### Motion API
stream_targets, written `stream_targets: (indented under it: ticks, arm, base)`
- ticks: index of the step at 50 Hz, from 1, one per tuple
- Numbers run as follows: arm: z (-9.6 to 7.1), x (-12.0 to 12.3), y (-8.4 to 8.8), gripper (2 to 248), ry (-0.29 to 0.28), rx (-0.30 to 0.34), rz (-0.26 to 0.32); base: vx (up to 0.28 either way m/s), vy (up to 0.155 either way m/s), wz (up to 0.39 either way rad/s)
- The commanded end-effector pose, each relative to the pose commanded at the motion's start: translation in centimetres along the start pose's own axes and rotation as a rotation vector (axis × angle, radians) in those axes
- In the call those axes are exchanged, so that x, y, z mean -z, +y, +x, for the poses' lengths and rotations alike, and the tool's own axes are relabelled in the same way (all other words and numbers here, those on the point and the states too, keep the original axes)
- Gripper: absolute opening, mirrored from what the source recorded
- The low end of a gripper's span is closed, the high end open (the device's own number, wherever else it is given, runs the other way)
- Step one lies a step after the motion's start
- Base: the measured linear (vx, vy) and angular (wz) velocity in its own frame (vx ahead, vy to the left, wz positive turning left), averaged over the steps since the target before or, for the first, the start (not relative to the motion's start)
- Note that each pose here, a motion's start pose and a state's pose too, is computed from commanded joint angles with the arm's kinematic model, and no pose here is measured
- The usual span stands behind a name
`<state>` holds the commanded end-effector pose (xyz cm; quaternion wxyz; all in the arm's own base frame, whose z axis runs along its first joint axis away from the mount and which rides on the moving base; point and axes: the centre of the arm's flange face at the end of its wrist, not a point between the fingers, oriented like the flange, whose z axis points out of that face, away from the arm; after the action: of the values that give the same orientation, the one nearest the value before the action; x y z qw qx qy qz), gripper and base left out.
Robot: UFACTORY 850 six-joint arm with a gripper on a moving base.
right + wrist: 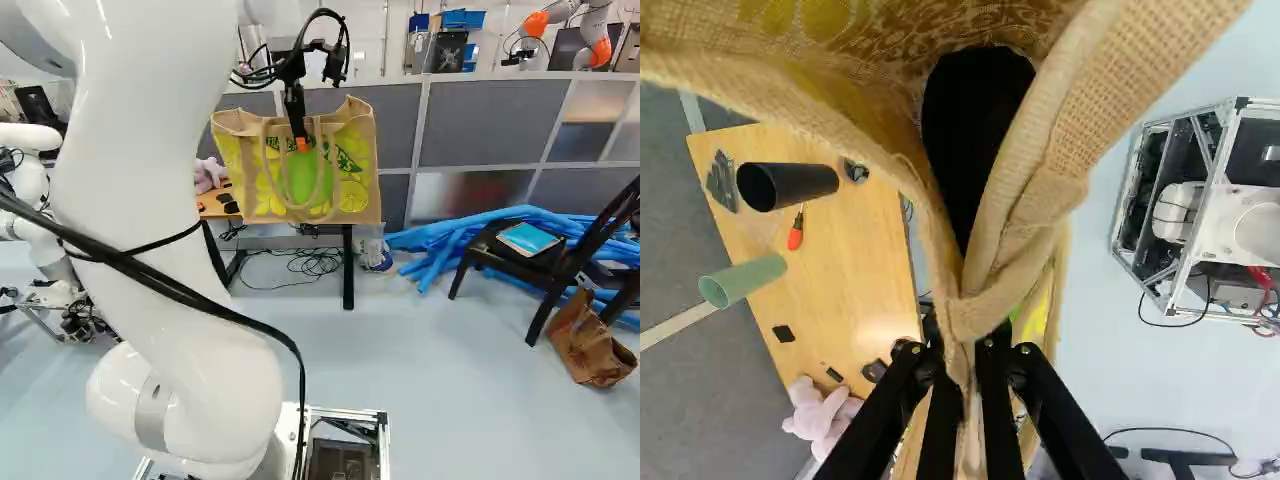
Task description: Pick up the bag on the ground and place it on the table
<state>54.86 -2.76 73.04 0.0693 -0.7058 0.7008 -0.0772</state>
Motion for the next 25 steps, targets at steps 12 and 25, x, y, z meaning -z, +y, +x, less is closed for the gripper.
stream_targets:
  ticks: [12, 25]
  arm:
    - [0.0, 0.0, 0.0, 23, 0.0, 0.0, 0.0]
    - [0.0, 0.0, 0.0, 23, 0.0, 0.0, 0.0]
  base:
    - [0.162, 0.155, -0.029]
    - [0.163, 0.163, -0.027]
